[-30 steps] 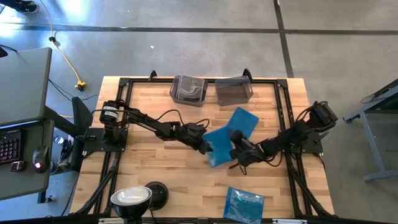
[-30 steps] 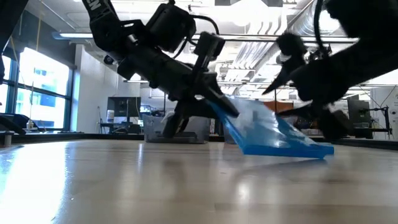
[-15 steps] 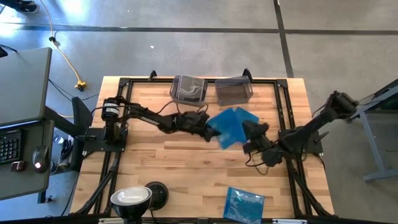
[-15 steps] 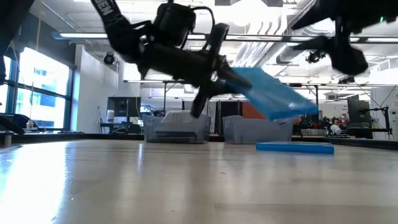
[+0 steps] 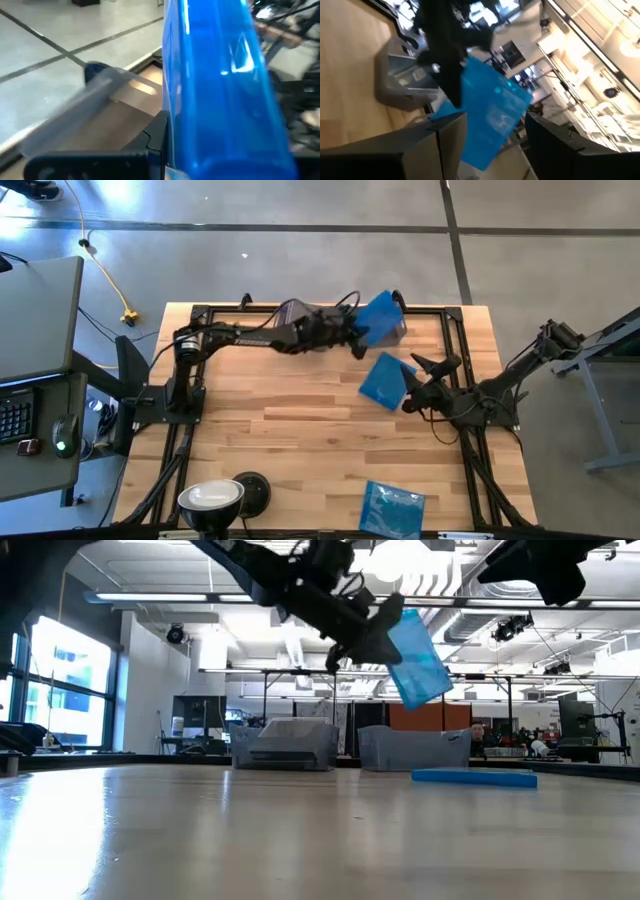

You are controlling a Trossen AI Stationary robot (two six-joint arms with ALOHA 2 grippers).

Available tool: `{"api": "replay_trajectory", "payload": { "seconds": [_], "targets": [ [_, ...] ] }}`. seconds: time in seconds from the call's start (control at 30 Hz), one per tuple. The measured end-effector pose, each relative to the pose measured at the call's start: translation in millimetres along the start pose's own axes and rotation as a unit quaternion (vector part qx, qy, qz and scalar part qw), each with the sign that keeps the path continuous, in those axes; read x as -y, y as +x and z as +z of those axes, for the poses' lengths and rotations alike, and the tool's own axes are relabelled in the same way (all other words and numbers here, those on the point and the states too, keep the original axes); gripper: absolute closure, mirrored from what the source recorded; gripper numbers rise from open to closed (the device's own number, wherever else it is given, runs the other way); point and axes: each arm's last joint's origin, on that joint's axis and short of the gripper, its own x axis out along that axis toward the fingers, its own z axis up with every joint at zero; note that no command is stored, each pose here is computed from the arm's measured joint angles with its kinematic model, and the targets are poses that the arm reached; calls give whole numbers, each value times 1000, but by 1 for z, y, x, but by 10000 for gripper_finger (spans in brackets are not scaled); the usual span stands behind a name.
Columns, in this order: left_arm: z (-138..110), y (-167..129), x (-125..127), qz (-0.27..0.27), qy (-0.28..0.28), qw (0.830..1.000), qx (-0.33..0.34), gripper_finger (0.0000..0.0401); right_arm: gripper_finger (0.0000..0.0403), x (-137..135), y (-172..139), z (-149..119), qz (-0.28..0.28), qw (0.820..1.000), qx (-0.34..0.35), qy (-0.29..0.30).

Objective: Pick & place jewel cases by type
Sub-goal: Put the bottom left blue cd case into the right black bin

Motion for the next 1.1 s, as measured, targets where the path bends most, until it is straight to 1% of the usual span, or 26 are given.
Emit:
{"api": "replay_trajectory", "payload": {
  "seconds": [0.03,0.13,0.23,0.33,0.5,0.6,0.67,0.73,0.87,0.97,1.1],
  "targets": [
    [3,4,-5,7,6,1000,-3,362,206,0,0,0,5,1000,5,1],
    [7,20,-22,12,1,1000,-11,362,206,-1,0,1,18,1000,17,6],
    [-2,35,-42,31,-13,999,-31,362,206,-2,0,1,25,999,22,35],
    [-10,44,-61,47,-19,998,-46,362,206,-4,0,-1,28,998,21,45],
    [-17,52,-78,33,-27,997,-60,361,206,-5,0,-1,37,998,29,35],
    [-24,55,-80,33,-27,996,-74,360,206,-5,0,-1,43,998,33,35],
    [-26,54,-81,37,-27,996,-82,352,206,-5,0,-1,46,998,35,38],
    [-27,54,-82,39,-27,995,-91,337,206,-5,0,-1,51,997,39,38],
    [-27,54,-82,41,-27,994,-95,291,206,-6,0,0,71,995,57,39],
    [-19,54,-80,39,-26,995,-86,259,206,-7,0,1,86,993,69,39],
    [3,52,-75,33,-9,997,-63,234,206,-7,0,1,90,993,72,39]
  ]
}}
